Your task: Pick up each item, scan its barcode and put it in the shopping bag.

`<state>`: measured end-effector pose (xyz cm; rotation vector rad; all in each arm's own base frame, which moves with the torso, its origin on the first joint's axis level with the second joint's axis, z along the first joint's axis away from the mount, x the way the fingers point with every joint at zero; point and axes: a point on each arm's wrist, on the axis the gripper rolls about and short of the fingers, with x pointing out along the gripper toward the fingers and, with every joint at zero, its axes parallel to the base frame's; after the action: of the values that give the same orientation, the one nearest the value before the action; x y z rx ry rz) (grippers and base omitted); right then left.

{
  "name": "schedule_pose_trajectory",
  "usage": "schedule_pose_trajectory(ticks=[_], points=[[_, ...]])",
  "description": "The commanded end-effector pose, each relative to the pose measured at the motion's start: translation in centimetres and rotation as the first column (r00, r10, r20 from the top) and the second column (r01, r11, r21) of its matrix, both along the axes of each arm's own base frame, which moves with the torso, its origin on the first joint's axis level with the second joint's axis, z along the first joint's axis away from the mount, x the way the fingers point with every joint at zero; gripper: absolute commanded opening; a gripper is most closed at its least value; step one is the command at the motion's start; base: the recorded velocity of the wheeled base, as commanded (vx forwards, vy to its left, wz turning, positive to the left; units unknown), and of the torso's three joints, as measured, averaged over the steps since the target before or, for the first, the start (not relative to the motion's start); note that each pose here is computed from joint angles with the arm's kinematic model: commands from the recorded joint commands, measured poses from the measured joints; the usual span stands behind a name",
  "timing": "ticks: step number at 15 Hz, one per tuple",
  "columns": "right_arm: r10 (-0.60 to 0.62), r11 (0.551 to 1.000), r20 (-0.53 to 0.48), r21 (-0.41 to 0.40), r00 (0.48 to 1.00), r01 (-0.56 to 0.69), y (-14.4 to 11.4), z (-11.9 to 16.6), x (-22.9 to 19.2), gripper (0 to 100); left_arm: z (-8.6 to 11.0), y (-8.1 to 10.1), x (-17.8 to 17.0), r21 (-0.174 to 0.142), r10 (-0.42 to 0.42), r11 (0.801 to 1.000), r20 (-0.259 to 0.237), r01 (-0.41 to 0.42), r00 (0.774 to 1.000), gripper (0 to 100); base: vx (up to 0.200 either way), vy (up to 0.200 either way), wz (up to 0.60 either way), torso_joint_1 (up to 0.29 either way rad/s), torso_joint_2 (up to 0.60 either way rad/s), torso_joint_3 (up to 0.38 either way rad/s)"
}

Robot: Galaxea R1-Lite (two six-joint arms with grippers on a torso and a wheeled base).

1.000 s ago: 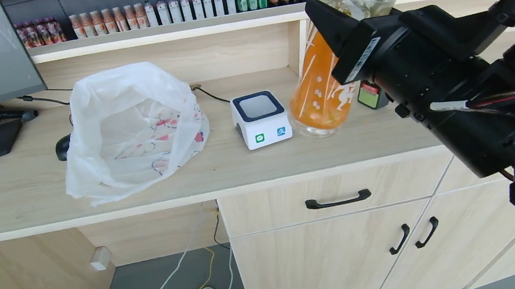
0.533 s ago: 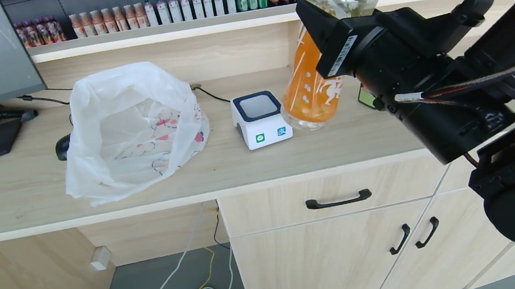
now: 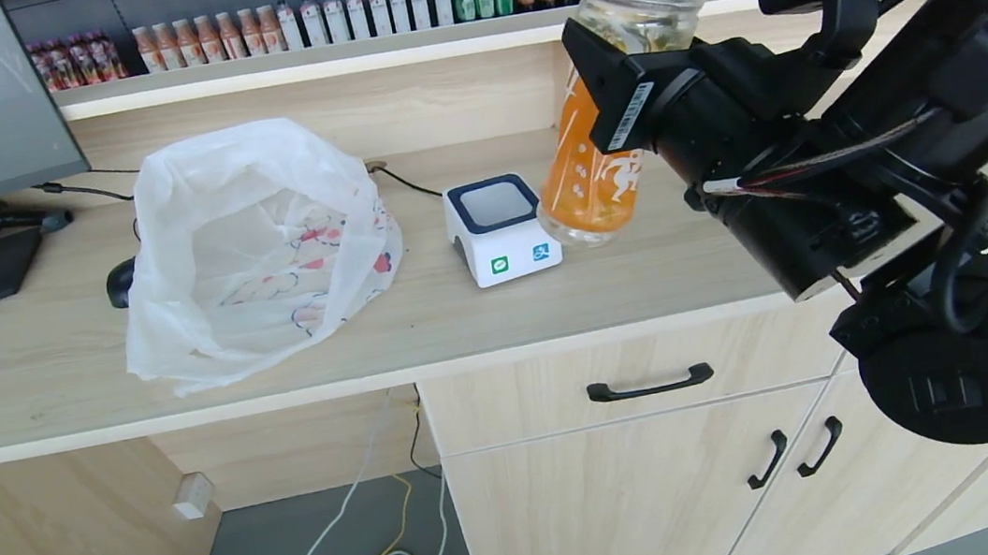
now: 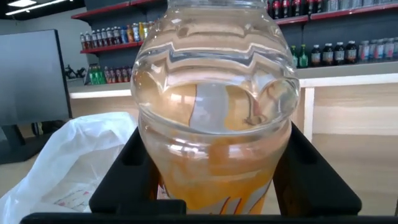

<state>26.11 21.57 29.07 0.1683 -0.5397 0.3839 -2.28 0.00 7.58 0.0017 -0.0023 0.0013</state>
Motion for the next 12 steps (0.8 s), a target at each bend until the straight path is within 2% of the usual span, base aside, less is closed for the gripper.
schedule_pose_trajectory(ticks=[1, 12], points=[[-0.023, 1.0, -0.009, -0.008, 1.0, 0.022, -0.46, -0.4, 0.68, 0, 0.0, 0.0, 0.0, 0.0, 0.0, 1.0, 0.001, 0.0, 1.0, 100, 0.0, 0.0, 0.0, 0.0, 0.0, 0.0], [-0.036, 0.999, -0.018, -0.012, 0.999, 0.036, -0.59, -0.7, 0.88, 0, 0.0, 0.0, 0.0, 0.004, 0.0, 1.0, 0.001, 0.0, 1.0, 100, 0.0, 0.0, 0.0, 0.0, 0.0, 0.0]])
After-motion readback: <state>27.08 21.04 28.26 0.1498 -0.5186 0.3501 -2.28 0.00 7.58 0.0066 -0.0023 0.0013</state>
